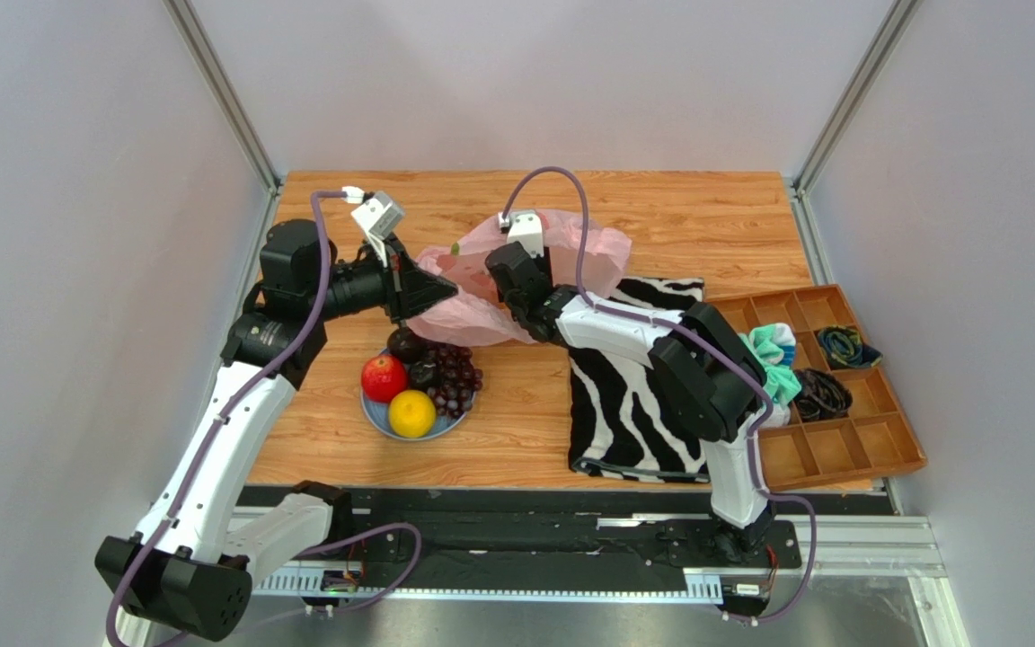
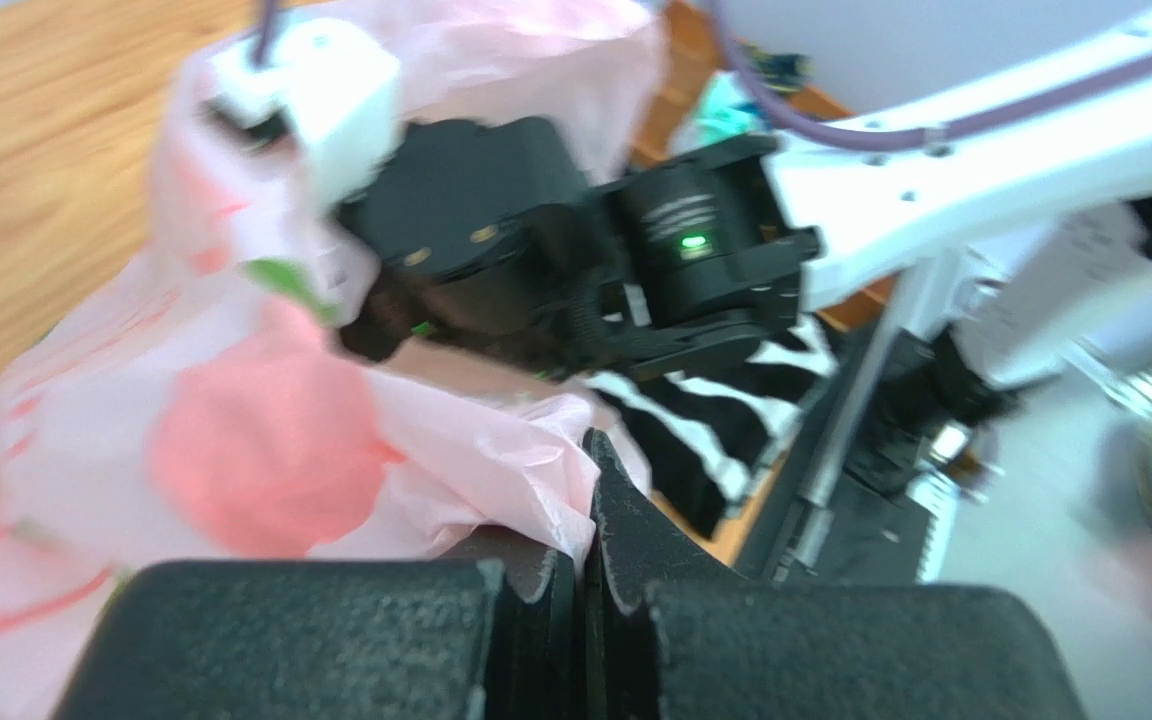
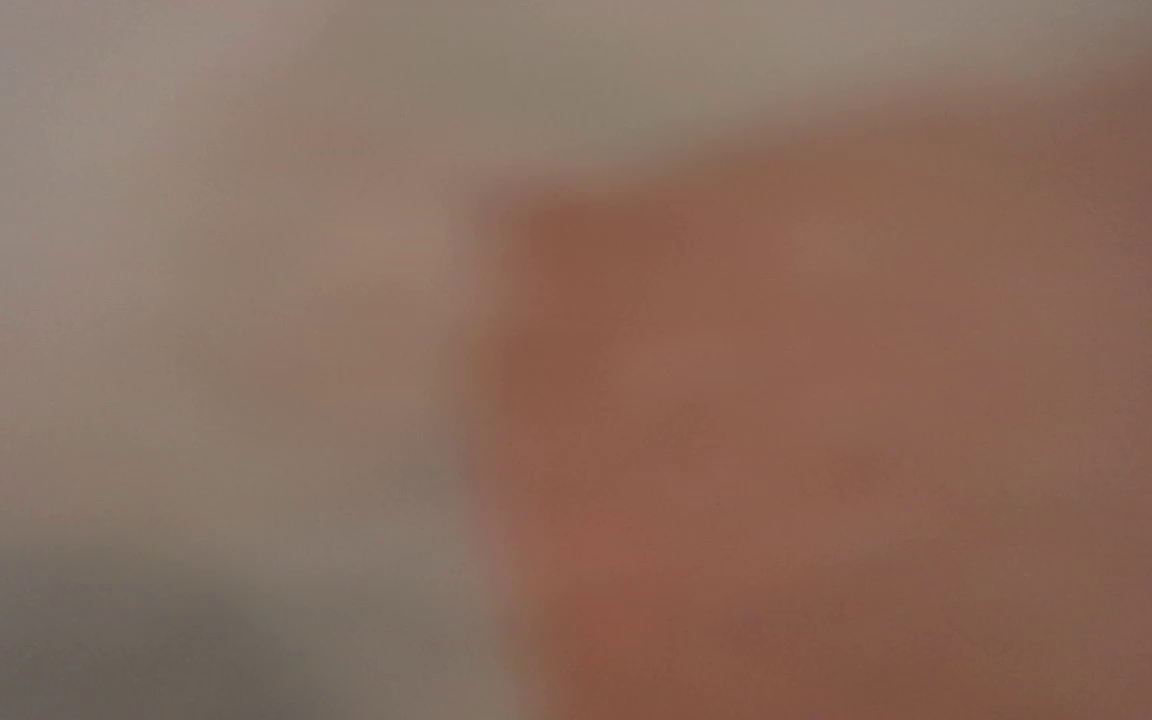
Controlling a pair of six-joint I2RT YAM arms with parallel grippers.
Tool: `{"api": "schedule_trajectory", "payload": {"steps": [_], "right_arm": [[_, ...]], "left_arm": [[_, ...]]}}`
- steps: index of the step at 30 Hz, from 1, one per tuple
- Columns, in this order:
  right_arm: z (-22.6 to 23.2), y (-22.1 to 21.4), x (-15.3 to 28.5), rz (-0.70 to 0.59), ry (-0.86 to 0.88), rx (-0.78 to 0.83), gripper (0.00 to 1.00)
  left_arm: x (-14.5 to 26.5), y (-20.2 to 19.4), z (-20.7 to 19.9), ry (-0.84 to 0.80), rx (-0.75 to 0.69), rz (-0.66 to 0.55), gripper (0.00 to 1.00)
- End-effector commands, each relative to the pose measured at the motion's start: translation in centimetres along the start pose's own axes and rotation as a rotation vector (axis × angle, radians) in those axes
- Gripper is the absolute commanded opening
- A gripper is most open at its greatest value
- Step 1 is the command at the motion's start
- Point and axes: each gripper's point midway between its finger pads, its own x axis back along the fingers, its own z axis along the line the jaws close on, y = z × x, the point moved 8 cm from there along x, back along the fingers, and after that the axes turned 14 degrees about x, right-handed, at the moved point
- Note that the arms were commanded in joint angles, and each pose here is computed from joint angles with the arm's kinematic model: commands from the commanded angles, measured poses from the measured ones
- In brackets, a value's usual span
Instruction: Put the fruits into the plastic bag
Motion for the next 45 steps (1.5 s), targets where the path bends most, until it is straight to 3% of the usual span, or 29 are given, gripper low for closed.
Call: {"api": "schedule_trajectory", "payload": {"steps": [1,4,8,11,12,15,21,29,39,45], "right_arm": [[-2.0,1.1,-1.2,0.004,-0.132,0.002,0.00],[-2.5,0.8,-1.6,0.024,-0.149,0.007,0.00],[-2.3,1.3,-1.5,0.022,-0.124,0.004,0.04],[-2.1,1.9,-1.5,0.029,-0.078,-0.004,0.23],[-2.1,2.0,-1.4,0.039,-0.071,-0.012,0.36],[-1.7,2.9,-0.8,0.030,0.033,-0.056,0.54],[-1.3,5.6,1.1,-0.046,0.330,-0.210,0.76],[-2.0,8.7,4.1,-0.152,0.415,-0.275,0.86],[-1.0,10.9,7.6,-0.276,0.664,-0.385,0.88],[-0.4,11.8,11.5,-0.381,0.784,-0.409,0.84]], "left_arm": [[1.8,0.7,2.3,0.307,-0.054,-0.099,0.00],[3.0,0.6,4.1,0.521,-0.057,-0.118,0.00],[3.3,0.2,5.0,0.594,-0.052,-0.097,0.00],[3.2,0.1,5.5,0.621,-0.035,-0.078,0.00],[3.1,0.0,5.8,0.642,-0.023,-0.069,0.00],[3.0,-0.3,6.4,0.673,0.001,-0.047,0.00],[2.7,-0.7,7.0,0.684,0.030,-0.020,0.00],[2.3,-1.1,7.3,0.671,0.049,0.001,0.00],[2.1,-1.3,7.5,0.664,0.061,0.012,0.00],[1.9,-1.3,7.5,0.655,0.066,0.015,0.00]]}}
